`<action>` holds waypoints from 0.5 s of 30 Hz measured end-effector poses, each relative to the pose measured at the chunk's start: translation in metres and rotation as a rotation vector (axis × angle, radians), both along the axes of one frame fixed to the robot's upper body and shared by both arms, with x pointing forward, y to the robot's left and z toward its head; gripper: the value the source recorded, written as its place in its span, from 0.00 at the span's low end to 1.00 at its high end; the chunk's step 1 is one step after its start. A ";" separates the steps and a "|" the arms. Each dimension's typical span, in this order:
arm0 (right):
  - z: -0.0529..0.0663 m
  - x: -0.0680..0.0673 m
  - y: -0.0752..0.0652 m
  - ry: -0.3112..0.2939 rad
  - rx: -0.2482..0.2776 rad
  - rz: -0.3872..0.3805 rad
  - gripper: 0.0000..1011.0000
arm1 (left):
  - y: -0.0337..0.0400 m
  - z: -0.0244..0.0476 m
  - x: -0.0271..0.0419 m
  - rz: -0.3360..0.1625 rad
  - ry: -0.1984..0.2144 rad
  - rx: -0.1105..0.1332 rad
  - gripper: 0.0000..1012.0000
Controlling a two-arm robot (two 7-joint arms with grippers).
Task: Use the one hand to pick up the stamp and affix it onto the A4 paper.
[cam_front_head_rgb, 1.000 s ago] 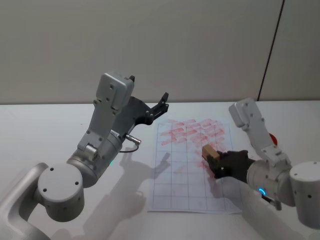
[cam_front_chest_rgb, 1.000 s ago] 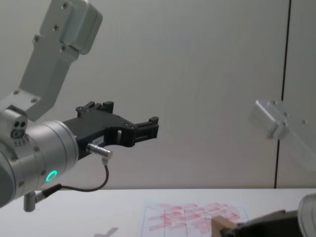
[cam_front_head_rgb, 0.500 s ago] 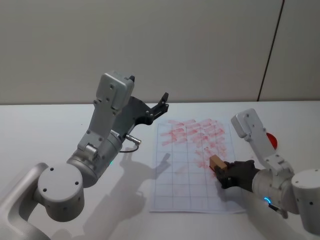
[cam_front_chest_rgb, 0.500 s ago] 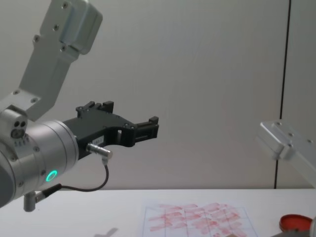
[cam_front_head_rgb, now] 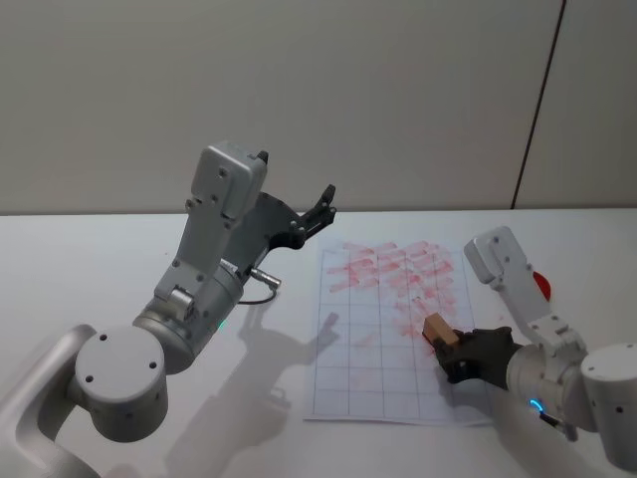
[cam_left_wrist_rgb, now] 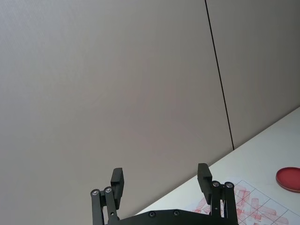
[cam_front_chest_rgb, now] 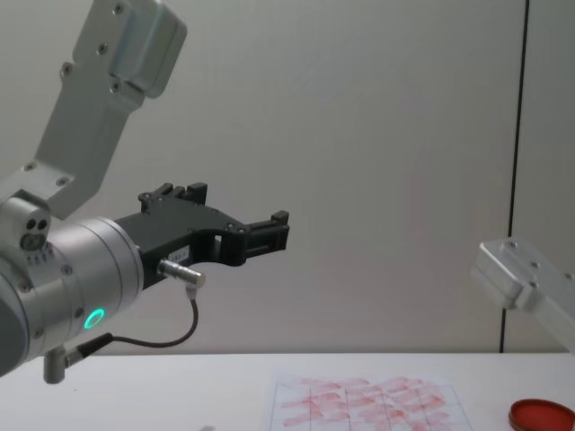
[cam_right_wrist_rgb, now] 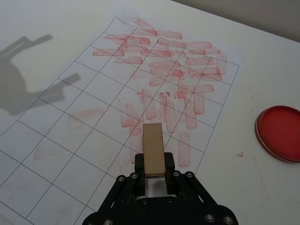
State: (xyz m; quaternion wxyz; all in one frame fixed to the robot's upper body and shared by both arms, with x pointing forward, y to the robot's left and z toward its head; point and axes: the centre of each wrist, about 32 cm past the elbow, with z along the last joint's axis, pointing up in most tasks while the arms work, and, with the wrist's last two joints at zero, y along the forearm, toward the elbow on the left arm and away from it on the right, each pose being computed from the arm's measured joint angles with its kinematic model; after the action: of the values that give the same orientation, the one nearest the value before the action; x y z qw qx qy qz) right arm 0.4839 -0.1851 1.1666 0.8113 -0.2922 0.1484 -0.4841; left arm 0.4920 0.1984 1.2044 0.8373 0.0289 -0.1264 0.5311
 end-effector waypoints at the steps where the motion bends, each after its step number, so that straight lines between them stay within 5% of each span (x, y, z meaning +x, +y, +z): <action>1: -0.001 0.000 0.000 0.002 -0.002 0.000 0.21 | 0.0000 0.0000 0.0000 0.000 0.000 0.000 0.99; 15: 0.001 0.001 -0.001 -0.026 0.006 0.000 0.21 | 0.0000 0.0000 0.0000 0.000 0.000 0.000 0.99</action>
State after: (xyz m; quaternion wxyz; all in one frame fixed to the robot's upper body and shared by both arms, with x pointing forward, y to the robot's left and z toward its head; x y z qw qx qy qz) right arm 0.4847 -0.1859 1.1675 0.8139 -0.2837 0.1393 -0.4875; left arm 0.4920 0.1984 1.2044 0.8373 0.0289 -0.1264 0.5311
